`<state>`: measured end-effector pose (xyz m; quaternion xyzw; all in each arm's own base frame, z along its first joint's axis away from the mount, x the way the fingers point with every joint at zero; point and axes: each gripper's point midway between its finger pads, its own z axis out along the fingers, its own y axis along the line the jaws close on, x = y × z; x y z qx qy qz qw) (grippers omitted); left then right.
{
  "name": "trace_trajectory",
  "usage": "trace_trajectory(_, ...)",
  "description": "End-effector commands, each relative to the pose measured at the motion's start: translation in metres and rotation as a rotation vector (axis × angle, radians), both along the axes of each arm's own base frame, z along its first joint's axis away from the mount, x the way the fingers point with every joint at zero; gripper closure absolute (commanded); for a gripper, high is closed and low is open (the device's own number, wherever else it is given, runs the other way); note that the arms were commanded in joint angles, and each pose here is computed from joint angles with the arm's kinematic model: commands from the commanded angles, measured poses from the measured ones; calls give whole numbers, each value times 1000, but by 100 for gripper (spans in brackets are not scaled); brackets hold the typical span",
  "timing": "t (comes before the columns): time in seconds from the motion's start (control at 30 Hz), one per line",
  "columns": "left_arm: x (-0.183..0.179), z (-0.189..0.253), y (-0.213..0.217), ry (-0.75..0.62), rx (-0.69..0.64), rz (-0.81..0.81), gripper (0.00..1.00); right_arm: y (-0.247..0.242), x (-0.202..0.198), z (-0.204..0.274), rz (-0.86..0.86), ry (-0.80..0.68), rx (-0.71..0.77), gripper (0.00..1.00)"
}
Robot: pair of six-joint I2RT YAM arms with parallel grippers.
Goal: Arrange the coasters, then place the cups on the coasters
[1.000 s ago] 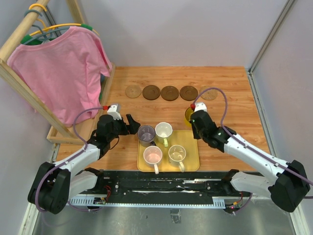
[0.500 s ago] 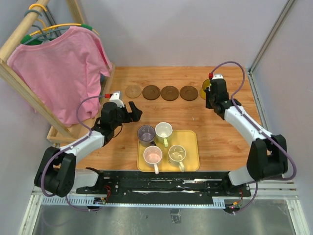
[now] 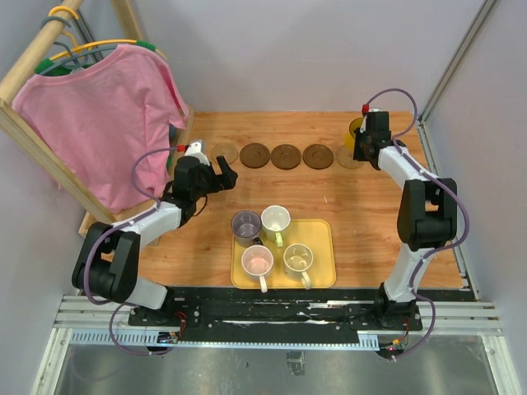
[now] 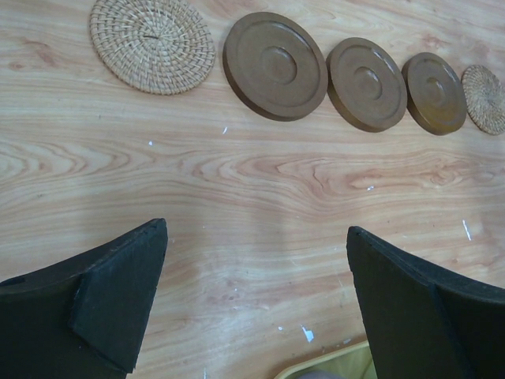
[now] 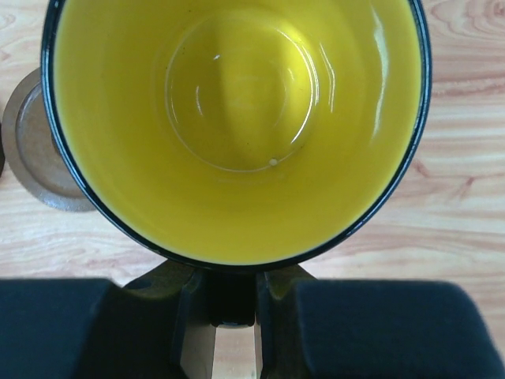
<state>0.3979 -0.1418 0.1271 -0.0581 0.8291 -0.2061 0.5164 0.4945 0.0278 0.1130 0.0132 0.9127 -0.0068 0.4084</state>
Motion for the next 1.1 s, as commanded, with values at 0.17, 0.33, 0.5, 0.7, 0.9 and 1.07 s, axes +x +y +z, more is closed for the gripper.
trace_trajectory(0.17,11,3,0,-8,6,10,0,-12,46,15,25,-90,37,99)
trace_trajectory(0.33,11,2,-1,-6,2,5,0,-10,43,1,38,-48,37,99)
trace_trajectory(0.5,9,-1,-2,4,-2,2,0,-8,38,-4,55,-18,37,99)
trace_trajectory(0.7,9,-2,-3,6,-7,-1,0,-9,34,-26,64,39,28,99)
trace_trajectory(0.9,8,-5,-2,11,-3,-2,0,-7,36,-34,70,63,33,99)
trace_trajectory(1.07,8,-6,-2,13,-5,-1,0,-6,38,-35,71,64,33,99)
